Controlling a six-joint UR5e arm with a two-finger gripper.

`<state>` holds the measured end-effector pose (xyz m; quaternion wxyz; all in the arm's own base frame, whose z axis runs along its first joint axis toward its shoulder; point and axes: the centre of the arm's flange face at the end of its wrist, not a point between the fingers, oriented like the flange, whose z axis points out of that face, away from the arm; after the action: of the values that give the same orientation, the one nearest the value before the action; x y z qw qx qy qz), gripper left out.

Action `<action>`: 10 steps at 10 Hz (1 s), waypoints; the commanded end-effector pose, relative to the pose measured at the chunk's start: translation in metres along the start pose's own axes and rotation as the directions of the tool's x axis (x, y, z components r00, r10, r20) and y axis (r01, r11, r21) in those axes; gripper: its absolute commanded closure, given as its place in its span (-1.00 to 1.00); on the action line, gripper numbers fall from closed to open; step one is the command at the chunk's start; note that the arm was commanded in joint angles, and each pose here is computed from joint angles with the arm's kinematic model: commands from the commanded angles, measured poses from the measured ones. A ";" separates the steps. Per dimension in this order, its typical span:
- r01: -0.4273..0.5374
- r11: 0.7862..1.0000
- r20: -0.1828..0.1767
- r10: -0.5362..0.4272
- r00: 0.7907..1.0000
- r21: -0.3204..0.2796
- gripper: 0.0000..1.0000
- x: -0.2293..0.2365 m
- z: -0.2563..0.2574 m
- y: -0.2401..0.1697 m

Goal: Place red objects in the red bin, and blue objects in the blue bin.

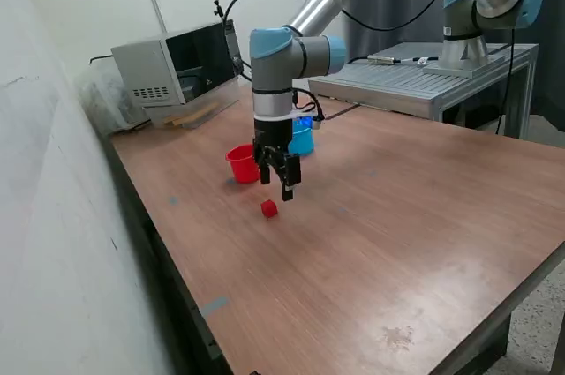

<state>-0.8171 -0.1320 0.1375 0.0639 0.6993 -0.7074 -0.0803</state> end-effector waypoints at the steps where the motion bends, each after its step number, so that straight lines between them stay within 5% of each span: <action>1: 0.015 1.000 0.000 -0.015 1.000 -0.021 -1.00 0.000 0.011 0.007; 4: 0.022 0.999 0.001 -0.022 1.000 -0.023 -1.00 -0.001 0.024 0.007; 5: 0.024 1.000 0.001 -0.024 1.000 -0.020 1.00 0.000 0.027 0.006; 10: 0.045 0.999 0.001 -0.045 0.999 -0.018 1.00 0.000 0.027 0.005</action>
<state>-0.8281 -0.1309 0.1127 0.0691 0.7118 -0.6934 -0.0886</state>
